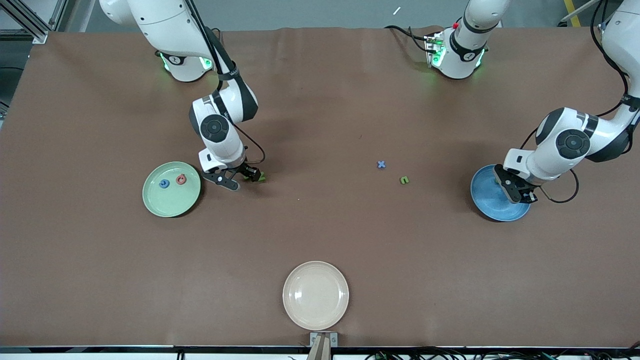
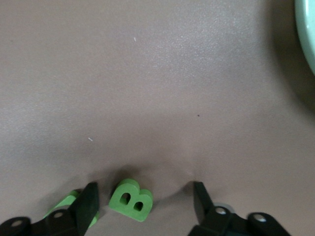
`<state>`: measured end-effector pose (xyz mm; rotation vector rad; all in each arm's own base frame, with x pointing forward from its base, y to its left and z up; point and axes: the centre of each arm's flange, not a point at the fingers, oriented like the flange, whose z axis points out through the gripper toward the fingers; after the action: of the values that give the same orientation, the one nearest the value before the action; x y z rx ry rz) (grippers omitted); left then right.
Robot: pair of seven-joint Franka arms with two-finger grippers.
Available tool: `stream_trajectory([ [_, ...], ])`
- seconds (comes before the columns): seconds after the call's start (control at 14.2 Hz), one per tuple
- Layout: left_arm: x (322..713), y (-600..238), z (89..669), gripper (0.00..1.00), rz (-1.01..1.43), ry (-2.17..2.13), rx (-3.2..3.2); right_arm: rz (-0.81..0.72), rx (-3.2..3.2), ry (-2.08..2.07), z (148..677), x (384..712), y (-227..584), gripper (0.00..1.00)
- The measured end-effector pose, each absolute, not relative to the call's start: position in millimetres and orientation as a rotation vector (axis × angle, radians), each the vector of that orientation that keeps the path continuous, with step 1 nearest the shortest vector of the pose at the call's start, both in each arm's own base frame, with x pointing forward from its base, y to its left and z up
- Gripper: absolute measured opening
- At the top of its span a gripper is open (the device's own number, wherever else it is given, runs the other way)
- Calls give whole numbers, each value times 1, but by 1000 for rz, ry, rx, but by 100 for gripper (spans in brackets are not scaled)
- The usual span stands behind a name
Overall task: Sort upper and lower case letters into plates
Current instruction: 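Drop B onto green plate while the left gripper grasps green u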
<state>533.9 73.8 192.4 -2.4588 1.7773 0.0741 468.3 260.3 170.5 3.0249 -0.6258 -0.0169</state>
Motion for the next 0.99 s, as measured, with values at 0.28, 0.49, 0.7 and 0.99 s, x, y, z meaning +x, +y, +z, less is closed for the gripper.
stream_trajectory([
  [0.28,539,49,205,73,61,1798,-2437,-18,3025,-620,170,467,262,83],
  [0.49,542,8,229,76,130,1683,-2494,-18,3027,-610,170,465,265,81],
  [0.7,544,-52,263,85,74,1501,-2624,-34,3022,-606,173,464,266,49],
  [0.99,538,-129,277,100,7,1103,-2852,-69,3004,-611,176,464,263,39],
])
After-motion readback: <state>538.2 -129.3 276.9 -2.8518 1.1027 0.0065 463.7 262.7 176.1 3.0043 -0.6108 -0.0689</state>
